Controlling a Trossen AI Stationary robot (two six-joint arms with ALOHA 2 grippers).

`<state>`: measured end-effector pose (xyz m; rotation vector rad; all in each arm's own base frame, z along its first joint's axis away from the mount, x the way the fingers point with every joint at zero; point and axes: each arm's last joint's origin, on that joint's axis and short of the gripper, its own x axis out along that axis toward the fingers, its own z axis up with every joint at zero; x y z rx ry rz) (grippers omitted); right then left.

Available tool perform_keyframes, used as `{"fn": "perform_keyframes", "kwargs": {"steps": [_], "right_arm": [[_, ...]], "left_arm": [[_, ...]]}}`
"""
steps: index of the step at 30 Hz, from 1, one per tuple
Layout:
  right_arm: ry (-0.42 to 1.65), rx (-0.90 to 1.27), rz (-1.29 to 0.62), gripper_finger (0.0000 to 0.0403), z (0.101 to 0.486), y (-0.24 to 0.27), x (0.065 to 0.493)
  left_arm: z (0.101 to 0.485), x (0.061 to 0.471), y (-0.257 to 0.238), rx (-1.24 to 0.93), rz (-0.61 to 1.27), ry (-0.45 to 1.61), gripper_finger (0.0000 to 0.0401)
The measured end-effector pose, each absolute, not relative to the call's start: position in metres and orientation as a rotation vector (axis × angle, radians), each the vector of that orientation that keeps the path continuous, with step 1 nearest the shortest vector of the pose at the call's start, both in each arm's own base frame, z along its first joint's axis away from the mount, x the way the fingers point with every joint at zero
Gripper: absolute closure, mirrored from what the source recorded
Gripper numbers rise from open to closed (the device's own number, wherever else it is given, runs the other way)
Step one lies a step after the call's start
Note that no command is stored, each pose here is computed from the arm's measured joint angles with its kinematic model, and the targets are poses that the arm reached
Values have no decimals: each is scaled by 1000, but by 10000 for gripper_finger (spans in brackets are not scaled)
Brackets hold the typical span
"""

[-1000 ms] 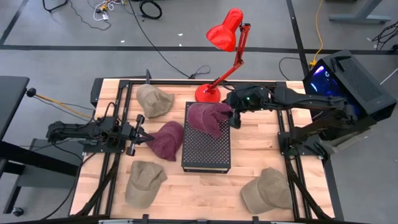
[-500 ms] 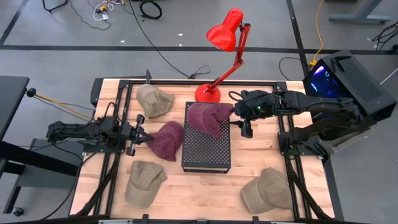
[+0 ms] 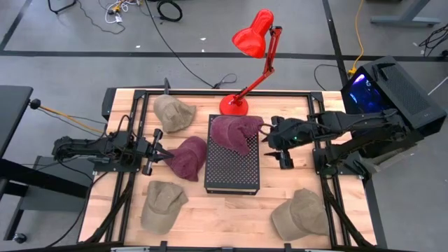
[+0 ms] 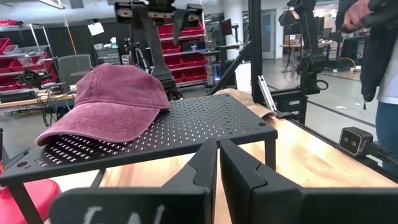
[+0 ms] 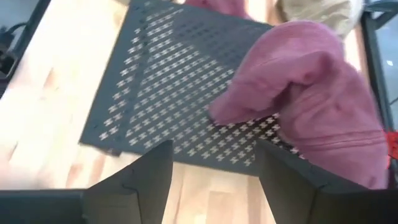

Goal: Pick & Place hat
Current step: Put the bottom right brown cap on the shelf

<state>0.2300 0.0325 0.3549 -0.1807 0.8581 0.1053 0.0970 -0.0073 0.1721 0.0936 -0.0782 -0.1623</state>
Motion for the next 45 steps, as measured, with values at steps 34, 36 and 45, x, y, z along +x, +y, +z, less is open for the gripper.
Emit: {"fn": "perform_keyframes", "kwargs": {"steps": [34, 36, 45], "right_arm": [[958, -213, 751, 175, 350, 147, 174], [959, -219, 771, 175, 350, 151, 170], [1067, -200, 794, 175, 342, 171, 154]], "left_arm": [[172, 97, -7, 94, -162, -78, 376], [172, 97, -7, 94, -163, -78, 376], [172, 97, -7, 94, -162, -78, 376]]}}
